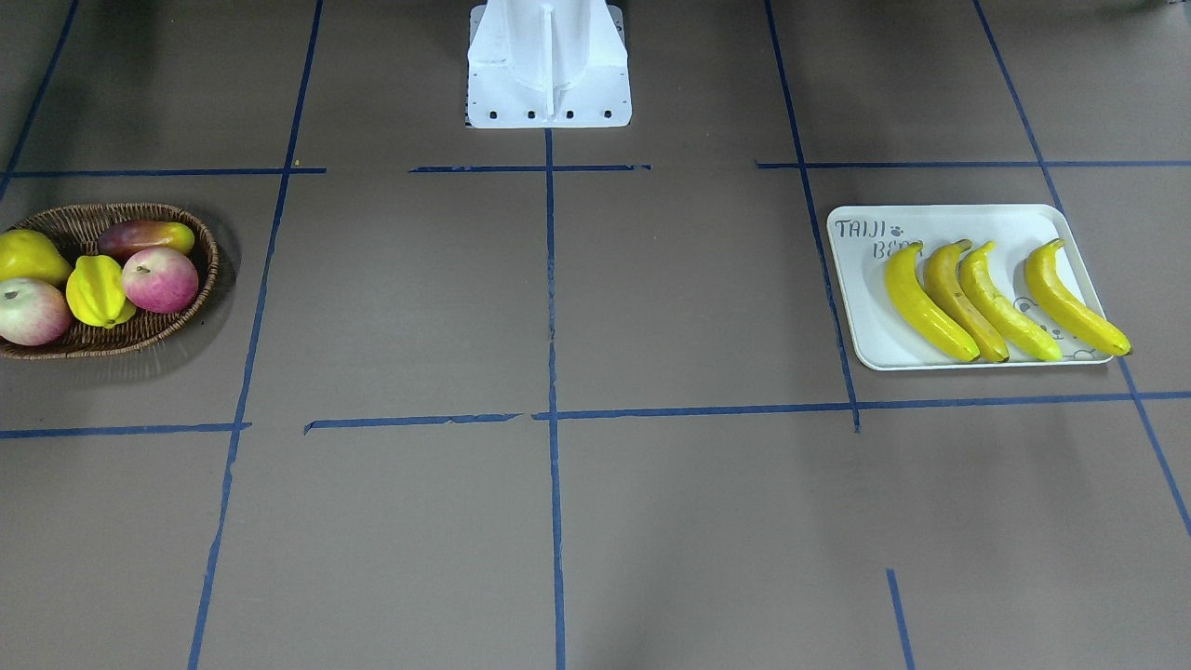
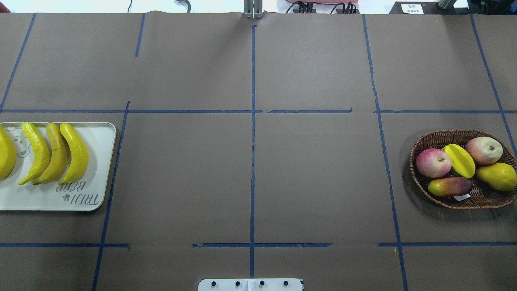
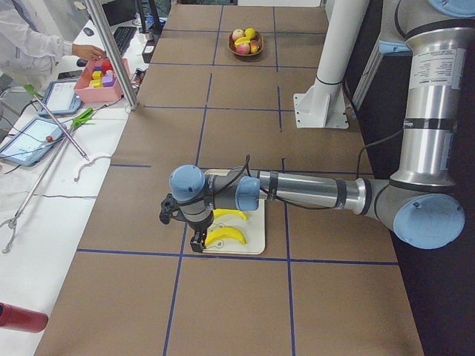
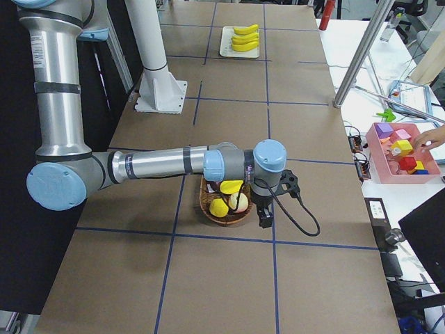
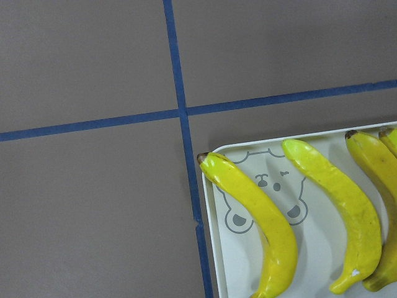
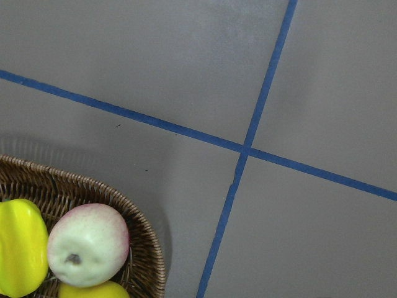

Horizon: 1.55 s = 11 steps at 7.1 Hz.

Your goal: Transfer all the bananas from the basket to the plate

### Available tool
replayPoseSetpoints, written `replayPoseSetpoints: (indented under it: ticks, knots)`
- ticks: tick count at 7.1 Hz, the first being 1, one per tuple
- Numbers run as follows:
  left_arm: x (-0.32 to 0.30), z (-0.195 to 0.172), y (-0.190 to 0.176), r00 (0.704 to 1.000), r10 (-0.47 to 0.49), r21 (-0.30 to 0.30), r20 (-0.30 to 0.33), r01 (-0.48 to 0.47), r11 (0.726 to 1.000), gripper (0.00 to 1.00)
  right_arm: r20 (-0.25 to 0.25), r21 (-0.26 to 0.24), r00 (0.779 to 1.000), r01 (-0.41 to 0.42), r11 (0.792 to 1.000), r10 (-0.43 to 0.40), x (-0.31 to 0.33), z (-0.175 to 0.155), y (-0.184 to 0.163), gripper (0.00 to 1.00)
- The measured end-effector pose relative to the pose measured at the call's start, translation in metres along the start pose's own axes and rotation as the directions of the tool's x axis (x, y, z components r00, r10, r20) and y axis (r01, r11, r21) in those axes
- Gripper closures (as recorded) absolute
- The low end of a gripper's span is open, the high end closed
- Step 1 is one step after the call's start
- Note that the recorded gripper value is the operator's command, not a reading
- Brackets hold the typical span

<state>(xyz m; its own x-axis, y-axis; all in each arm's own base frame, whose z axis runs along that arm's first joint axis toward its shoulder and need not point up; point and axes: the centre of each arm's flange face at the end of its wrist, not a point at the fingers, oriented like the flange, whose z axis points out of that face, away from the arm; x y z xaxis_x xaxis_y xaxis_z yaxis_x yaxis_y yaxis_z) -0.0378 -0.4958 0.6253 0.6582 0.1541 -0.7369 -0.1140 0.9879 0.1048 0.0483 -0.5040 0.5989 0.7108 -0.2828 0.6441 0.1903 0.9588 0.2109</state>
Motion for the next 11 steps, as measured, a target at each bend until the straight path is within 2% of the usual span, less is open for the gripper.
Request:
replayPoseSetpoints:
  ticks: [11]
  knots:
    - [0.0, 0.0, -0.001, 1.0, 0.005, 0.002, 0.016, -0.005, 1.0, 0.0, 0.014, -0.007, 1.0, -0.024, 1.0, 0.024, 0.005, 0.008, 0.014, 0.0]
